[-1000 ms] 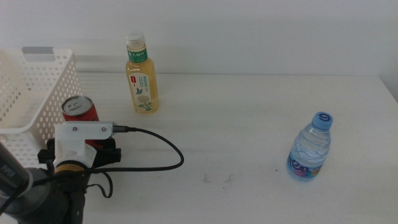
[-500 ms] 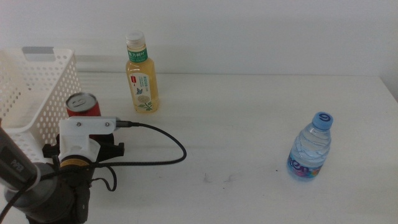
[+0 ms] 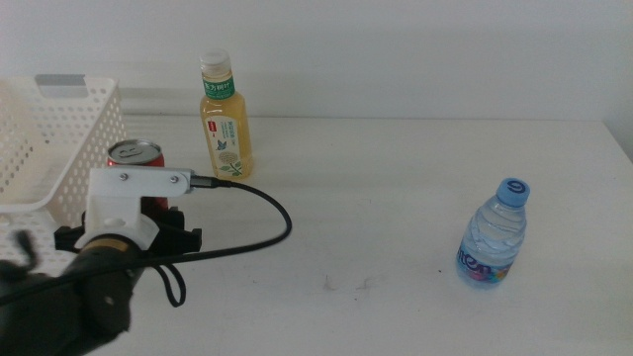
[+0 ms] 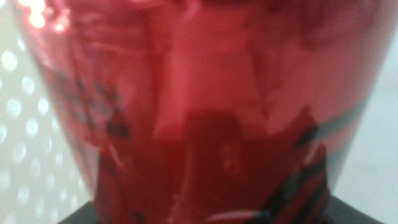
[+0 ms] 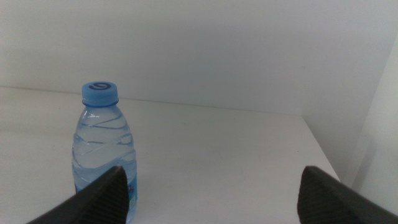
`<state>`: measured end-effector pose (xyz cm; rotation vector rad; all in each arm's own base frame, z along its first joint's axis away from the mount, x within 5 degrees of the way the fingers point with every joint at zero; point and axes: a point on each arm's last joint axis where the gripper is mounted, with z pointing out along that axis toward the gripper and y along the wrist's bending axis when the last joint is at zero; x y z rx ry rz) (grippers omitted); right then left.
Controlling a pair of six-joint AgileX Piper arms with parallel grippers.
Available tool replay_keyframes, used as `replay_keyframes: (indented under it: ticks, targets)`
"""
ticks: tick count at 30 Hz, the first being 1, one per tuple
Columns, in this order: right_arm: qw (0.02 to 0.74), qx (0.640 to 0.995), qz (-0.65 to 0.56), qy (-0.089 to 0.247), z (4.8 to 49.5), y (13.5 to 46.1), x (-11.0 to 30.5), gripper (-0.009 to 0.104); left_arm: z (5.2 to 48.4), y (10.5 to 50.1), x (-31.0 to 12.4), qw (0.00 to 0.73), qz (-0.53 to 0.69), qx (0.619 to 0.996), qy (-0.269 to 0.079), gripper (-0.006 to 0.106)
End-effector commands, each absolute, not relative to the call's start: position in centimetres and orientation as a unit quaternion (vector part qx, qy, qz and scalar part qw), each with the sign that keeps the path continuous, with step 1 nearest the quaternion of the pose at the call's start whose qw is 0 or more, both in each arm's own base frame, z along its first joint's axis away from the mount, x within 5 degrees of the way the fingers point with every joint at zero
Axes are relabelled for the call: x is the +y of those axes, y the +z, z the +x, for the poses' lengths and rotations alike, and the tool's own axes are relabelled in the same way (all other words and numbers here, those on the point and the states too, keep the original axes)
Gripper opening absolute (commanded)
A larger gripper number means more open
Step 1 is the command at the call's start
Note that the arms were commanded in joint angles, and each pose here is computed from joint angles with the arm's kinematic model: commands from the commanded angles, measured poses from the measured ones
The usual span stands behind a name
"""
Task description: Use arms to grab the bottles and put them into the dustbin to the left of the table.
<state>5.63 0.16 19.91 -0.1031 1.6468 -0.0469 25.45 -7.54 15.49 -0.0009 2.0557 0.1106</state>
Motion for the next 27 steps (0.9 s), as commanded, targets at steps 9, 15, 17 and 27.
replay_keyframes:
  ticks: [9,15,17,27]
  targets:
    - [0.681,0.730,-0.044,-0.025,5.6,19.9,0.1,0.082,21.8,22.7,-7.1,0.481,0.020,0.876,0.002,-0.002]
    - [0.681,0.730,-0.044,-0.025,5.6,19.9,0.1,0.082,21.6,23.2,-6.7,0.481,0.004,0.876,0.016,-0.002]
    - [0.681,0.730,-0.044,-0.025,5.6,19.9,0.1,0.082,21.6,23.2,-6.6,0.481,0.003,0.877,0.017,-0.002]
    - [0.681,0.730,-0.044,-0.025,5.6,19.9,0.1,0.082,21.6,23.3,-7.4,0.485,0.034,0.874,-0.011,-0.002]
